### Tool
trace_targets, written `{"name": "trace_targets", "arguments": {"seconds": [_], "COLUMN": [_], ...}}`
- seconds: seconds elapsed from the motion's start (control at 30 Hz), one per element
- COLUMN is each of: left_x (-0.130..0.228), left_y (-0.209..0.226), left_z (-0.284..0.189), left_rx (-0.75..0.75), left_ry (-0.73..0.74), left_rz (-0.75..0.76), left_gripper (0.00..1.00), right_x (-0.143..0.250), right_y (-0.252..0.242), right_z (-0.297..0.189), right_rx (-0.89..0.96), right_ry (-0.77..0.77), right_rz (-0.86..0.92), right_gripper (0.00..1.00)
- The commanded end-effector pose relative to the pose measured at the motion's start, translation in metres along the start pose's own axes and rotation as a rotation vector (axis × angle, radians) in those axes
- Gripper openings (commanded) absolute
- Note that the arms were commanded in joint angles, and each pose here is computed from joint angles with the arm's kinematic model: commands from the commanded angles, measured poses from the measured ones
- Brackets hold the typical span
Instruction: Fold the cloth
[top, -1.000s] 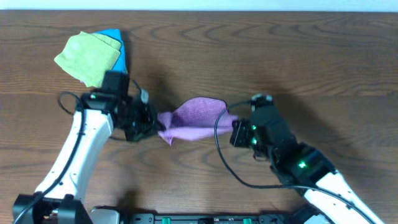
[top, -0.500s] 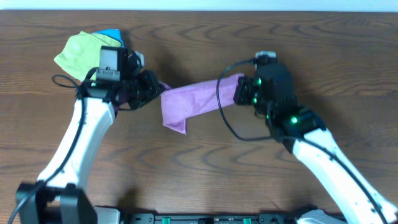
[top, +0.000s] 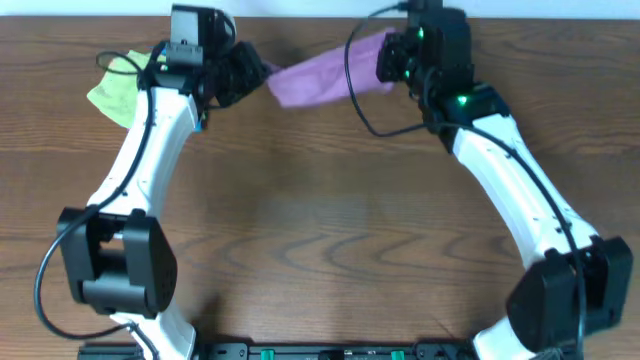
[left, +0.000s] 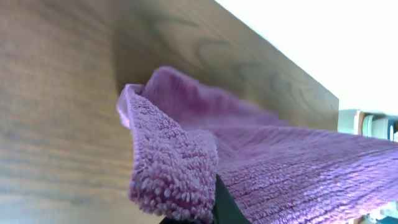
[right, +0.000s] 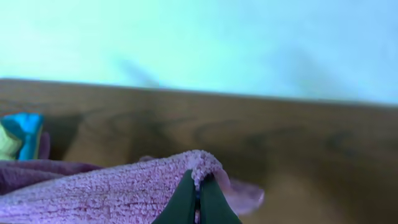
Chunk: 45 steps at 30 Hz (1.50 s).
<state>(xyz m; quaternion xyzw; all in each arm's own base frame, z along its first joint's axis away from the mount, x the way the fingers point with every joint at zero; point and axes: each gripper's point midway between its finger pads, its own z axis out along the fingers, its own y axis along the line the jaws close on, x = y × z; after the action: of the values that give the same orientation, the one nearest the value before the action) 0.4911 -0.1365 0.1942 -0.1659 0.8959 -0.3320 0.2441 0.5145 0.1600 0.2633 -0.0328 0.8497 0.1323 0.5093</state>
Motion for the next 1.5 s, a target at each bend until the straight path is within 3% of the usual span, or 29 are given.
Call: {"name": "trace_targets", "arguments": {"seconds": [0.0,0.13,0.27,0.73,1.17,1.47], "left_x": [-0.033,-0.046,-0.037,0.027,0.09,0.161], "left_y": [0.009,0.0,0.006,0.048,0.078,0.127], "left_z": [-0.009,-0.019,-0.019,-0.027,-0.052,-0.051], "left_rx": [-0.05,-0.036,-0.061,-0.229,-0.355,-0.441], "left_ry": [-0.092,-0.123,-0.084,0.177,0.435,0.628], "left_rz": [0.025,0.059,0.07,0.103,0.025,-0.083], "left_gripper": [0.06,0.06,0.06,0.06,0.06,0.06], "right_x": [-0.043,-0.057,-0.036,0.032,0.102,0.161], "right_y": [-0.04,-0.044,-0.047,-0.045,-0.045,-0.042], "right_z": [-0.003,-0.004,-0.002,-0.011,-0.038,-0.057], "right_rx": [0.153,0.157,0.17,0.146,0.133,0.087], "right_ry": [-0.103,-0.129,-0.043,0.243,0.545,0.709], "right_rz": [-0.033,-0.027,-0.035,-0.04,-0.045,-0.036], "right_gripper": [0.01,0.01,0.01,0.01,0.01,0.01]}}
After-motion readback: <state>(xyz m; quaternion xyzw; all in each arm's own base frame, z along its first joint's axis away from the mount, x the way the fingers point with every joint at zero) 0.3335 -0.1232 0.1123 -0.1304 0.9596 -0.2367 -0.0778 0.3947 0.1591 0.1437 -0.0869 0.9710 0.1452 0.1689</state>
